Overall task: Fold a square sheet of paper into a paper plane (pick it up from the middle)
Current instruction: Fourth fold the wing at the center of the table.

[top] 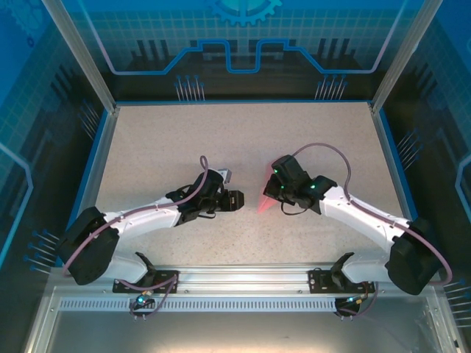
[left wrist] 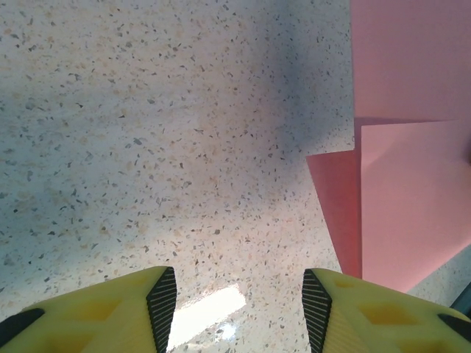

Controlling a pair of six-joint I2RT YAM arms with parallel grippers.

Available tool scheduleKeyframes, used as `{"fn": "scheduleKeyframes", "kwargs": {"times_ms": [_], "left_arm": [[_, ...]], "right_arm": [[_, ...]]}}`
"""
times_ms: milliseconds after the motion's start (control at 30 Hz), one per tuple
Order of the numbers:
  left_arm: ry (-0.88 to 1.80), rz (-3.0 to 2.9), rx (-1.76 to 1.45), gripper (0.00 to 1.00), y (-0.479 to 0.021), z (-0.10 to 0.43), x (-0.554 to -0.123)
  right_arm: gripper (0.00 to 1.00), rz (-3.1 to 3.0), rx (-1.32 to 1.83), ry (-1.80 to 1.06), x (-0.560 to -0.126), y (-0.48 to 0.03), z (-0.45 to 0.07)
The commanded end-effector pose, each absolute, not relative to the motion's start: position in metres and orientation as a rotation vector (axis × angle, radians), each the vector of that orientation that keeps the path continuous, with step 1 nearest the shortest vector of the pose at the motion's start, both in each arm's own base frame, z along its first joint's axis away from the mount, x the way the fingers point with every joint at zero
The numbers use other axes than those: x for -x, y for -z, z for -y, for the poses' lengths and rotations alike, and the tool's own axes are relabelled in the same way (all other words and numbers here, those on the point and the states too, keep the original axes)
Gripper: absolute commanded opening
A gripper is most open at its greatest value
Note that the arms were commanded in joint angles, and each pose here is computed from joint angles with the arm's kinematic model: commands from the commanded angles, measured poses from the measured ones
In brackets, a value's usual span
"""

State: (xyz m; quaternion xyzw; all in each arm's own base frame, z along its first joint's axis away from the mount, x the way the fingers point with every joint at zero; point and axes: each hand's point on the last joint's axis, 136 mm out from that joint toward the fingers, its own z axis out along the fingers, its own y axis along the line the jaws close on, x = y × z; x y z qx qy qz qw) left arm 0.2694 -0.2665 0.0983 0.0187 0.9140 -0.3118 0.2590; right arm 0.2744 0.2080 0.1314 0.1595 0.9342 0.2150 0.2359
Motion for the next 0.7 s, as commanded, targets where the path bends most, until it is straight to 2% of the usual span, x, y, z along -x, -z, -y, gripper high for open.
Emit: {"fn": "scheduleKeyframes", "kwargs": {"times_ms": [0, 467, 567, 667], "left_arm": [[0.852, -2.453, -0.090, 0.53, -0.098, 0.269, -0.267], [0.867, -2.408, -0.241, 0.53, -0.080, 0.284, -0.256], [0.874, -2.380, -0.294, 0.54, -0.078, 0.288, -0.252], [0.884, -2.337, -0.353, 0.61, -0.078, 0.294, -0.247]], "right_arm": [[0.02, -2.605, -0.447, -0.518, -0.271, -0.115, -0.204], [0.02, -2.771, -0.588, -0.569, -0.255, -0.036, -0.214], [0.02, -2.782, -0.670, -0.562, -0.250, -0.029, -0.206], [0.03, -2.782, -0.751, -0.575, -0.249, -0.024, -0.200]]}}
